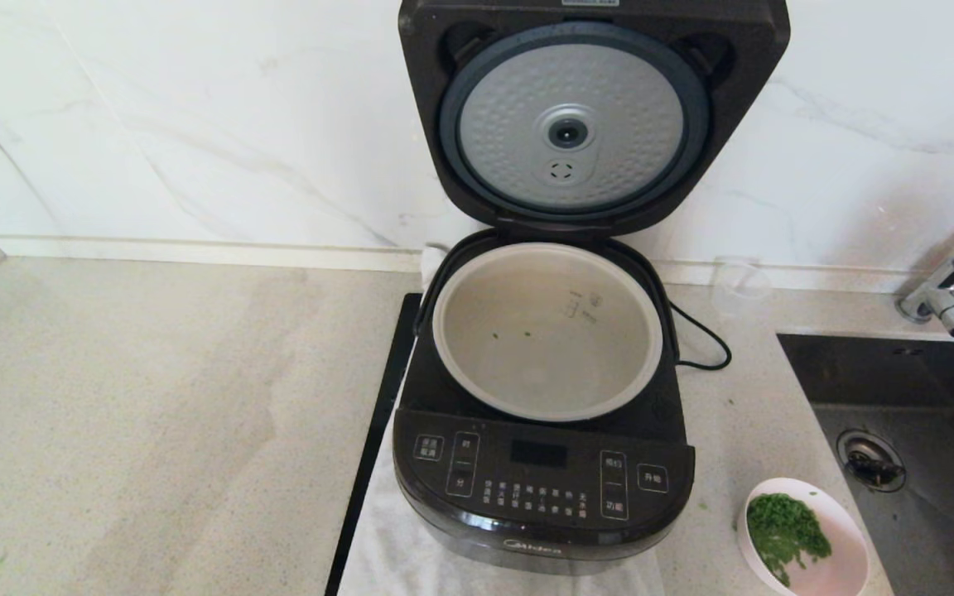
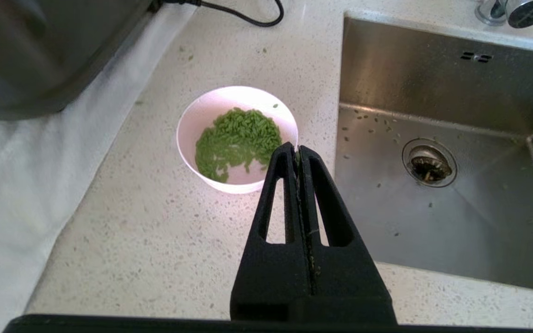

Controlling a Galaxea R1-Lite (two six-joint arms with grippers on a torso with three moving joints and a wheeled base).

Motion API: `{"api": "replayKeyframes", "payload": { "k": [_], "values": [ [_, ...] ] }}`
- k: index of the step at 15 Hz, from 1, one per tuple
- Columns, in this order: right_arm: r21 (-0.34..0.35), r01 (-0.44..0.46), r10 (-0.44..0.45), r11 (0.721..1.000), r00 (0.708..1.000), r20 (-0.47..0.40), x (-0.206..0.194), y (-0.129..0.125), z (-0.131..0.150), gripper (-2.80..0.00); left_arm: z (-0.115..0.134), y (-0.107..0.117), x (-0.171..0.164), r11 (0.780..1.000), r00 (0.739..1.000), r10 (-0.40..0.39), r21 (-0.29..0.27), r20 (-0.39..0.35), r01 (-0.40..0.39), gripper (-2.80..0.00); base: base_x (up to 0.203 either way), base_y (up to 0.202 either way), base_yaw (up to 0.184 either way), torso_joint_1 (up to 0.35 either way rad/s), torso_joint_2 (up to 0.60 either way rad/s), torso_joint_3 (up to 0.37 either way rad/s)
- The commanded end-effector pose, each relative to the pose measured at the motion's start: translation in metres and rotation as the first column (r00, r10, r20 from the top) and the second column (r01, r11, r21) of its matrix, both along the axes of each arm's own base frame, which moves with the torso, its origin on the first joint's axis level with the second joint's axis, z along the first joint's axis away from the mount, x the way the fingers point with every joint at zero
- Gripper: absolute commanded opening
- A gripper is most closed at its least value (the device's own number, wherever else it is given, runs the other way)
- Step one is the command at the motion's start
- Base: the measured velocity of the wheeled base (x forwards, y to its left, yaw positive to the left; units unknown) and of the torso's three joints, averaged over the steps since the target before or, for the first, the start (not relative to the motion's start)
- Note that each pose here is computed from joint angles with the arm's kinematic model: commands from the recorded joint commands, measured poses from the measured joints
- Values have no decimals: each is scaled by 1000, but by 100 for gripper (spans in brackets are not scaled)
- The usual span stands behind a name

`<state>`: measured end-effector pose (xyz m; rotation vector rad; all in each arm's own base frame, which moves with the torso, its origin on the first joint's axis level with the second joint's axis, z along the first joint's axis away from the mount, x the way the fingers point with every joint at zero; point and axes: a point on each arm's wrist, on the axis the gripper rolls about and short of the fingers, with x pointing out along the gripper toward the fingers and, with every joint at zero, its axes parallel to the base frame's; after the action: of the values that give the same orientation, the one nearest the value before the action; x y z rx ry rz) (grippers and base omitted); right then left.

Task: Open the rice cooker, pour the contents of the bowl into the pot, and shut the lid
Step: Turn on the tap

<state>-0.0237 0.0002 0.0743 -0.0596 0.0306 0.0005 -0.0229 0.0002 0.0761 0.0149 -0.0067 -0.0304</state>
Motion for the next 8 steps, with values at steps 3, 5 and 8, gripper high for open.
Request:
{"api": "replayKeyframes", "payload": {
  "k": [3, 5, 8],
  "values": [
    [3, 23, -23, 1000, 997, 74, -6, 0, 25, -280, 0, 0, 0, 1000, 1000, 0, 0, 0, 0, -280, 0, 0, 0, 0, 0, 0],
    [-1, 45, -45, 999, 994, 99, -11, -1, 76, -280, 0, 0, 0, 1000, 1000, 0, -1, 0, 0, -280, 0, 0, 0, 0, 0, 0],
    [-107, 136, -140, 985, 990, -27, 25, -2, 113, -280, 0, 0, 0, 1000, 1000, 0, -1, 0, 0, -280, 0, 0, 0, 0, 0, 0]
  ]
}}
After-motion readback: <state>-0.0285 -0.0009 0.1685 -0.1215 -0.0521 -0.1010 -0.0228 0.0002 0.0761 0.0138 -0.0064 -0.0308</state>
